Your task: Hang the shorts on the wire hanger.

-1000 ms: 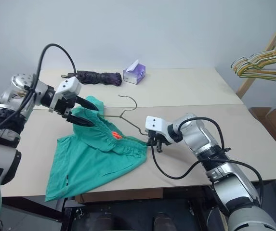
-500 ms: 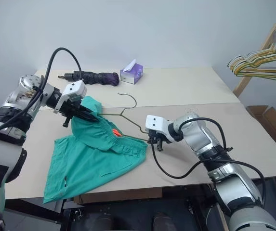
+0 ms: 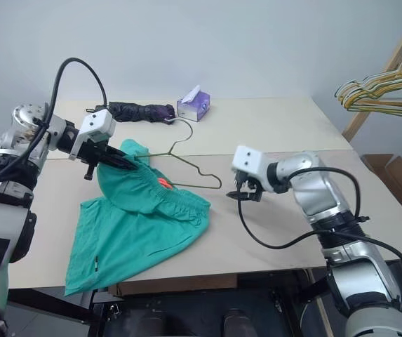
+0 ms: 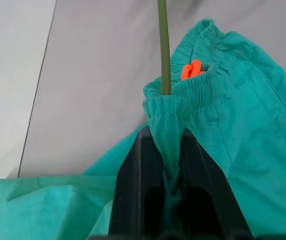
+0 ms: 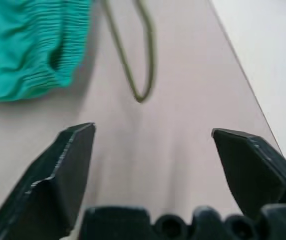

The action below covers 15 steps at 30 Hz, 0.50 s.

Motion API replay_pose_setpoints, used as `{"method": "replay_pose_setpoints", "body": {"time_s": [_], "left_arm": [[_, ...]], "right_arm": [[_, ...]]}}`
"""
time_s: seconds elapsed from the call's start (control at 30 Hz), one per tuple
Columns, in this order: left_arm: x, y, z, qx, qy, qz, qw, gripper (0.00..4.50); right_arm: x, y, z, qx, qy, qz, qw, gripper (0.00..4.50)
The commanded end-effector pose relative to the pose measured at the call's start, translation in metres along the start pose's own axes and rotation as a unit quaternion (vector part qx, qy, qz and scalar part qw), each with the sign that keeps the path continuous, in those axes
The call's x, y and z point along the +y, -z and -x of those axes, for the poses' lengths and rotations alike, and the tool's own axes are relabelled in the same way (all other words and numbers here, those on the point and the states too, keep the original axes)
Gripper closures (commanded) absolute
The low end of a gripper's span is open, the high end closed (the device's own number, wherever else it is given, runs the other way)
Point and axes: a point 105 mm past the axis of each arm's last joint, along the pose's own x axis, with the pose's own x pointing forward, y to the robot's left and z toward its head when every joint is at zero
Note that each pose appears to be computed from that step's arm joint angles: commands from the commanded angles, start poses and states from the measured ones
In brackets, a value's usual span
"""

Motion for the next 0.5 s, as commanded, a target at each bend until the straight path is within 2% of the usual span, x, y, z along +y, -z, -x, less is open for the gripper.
{"method": "replay_pose_setpoints", "body": {"time_s": [0.03, 0.2, 0.5], "left_arm": [[0.012, -0.02, 0.011, -0.02, -0.034, -0.028, 0.999, 4.42], [0.02, -0.029, 0.016, -0.032, -0.06, -0.035, 0.997, 4.42], [0.022, -0.039, 0.023, -0.044, -0.069, -0.048, 0.995, 4.42]], "right_arm": [[-0.011, -0.01, 0.018, -0.034, 0.026, -0.086, 0.995, 0.29], [0.015, -0.003, 0.013, -0.059, -0.021, -0.194, 0.979, 0.29], [0.081, 0.006, -0.039, -0.071, -0.08, -0.361, 0.926, 0.29]]}}
